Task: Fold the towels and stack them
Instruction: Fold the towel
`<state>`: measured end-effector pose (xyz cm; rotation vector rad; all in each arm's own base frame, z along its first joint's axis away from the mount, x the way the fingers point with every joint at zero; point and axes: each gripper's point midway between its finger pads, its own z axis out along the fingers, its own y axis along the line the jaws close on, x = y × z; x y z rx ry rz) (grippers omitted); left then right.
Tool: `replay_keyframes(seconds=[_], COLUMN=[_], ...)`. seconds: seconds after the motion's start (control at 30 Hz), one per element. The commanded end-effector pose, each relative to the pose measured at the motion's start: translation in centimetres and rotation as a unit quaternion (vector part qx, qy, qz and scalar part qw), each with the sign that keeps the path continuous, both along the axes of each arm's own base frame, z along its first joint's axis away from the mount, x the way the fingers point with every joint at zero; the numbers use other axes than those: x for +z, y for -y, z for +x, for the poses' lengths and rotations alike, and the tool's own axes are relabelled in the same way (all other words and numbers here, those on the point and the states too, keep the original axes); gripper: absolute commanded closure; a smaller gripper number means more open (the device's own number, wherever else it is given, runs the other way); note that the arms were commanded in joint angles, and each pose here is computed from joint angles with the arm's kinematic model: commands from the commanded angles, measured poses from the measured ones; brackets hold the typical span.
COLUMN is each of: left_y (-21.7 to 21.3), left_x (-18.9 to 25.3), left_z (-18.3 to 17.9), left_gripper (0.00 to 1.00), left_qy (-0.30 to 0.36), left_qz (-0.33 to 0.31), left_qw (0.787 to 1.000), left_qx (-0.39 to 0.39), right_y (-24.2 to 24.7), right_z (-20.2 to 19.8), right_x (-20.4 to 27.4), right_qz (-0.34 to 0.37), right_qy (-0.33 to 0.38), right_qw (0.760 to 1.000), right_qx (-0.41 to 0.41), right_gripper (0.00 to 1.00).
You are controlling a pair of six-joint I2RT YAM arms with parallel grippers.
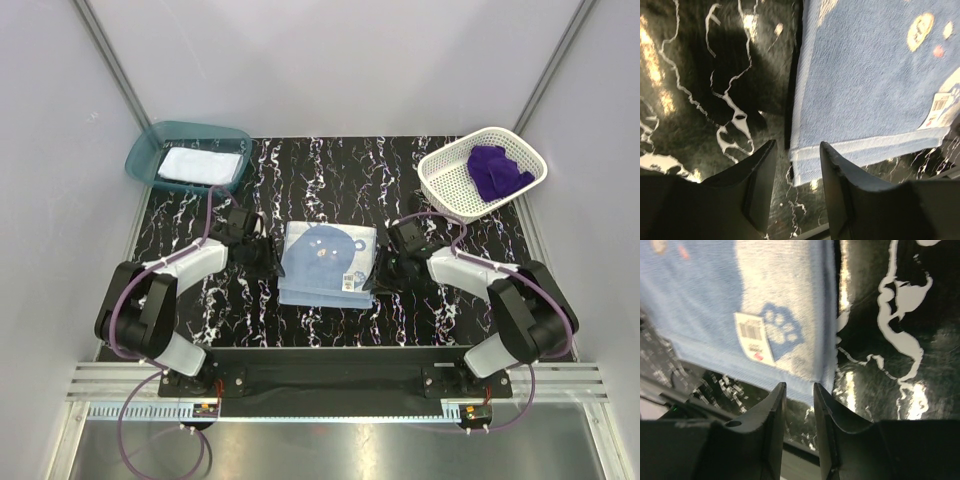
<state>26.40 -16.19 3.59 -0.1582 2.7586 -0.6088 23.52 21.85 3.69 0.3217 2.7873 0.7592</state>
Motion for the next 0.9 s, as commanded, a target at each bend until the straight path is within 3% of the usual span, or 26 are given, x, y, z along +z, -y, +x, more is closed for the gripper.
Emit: replay_keyframes(seconds=[0.0, 0.27, 0.43, 0.53, 0.87], left_y=[1.0, -0.3, 0.2, 0.2, 0.6], left_x=[0.3, -1.5, -1.6, -1.5, -1.9], left_z=[1.8, 0.7, 0.4, 0.3, -0.4], left_gripper=[0.57, 0.59, 0.71, 0.74, 0.68], left_qy=[0.031, 0.018, 0.015, 0.014, 0.004], left_qz=[-0.023, 0.017, 0.005, 0.004, 0.002], left_qw=[0.999, 0.999, 0.999, 0.999, 1.0], left_qx=[0.02, 0.03, 0.029, 0.03, 0.031], right_y=[0.1, -0.1, -0.3, -0.3, -0.4], right_z=[1.3, 0.8, 0.8, 0.8, 0.6], right_x=[-0.9, -1.8, -2.1, -1.9, -1.6], right_qz=[-0.041, -0.067, -0.071, -0.074, -0.069], right_qy=[0.025, 0.027, 0.028, 0.03, 0.038], right_qw=[0.999, 0.997, 0.997, 0.997, 0.997], right_qx=[-0.019, -0.01, -0.007, -0.004, -0.001], right_gripper=[0.66, 0.65, 0.73, 0.79, 0.8])
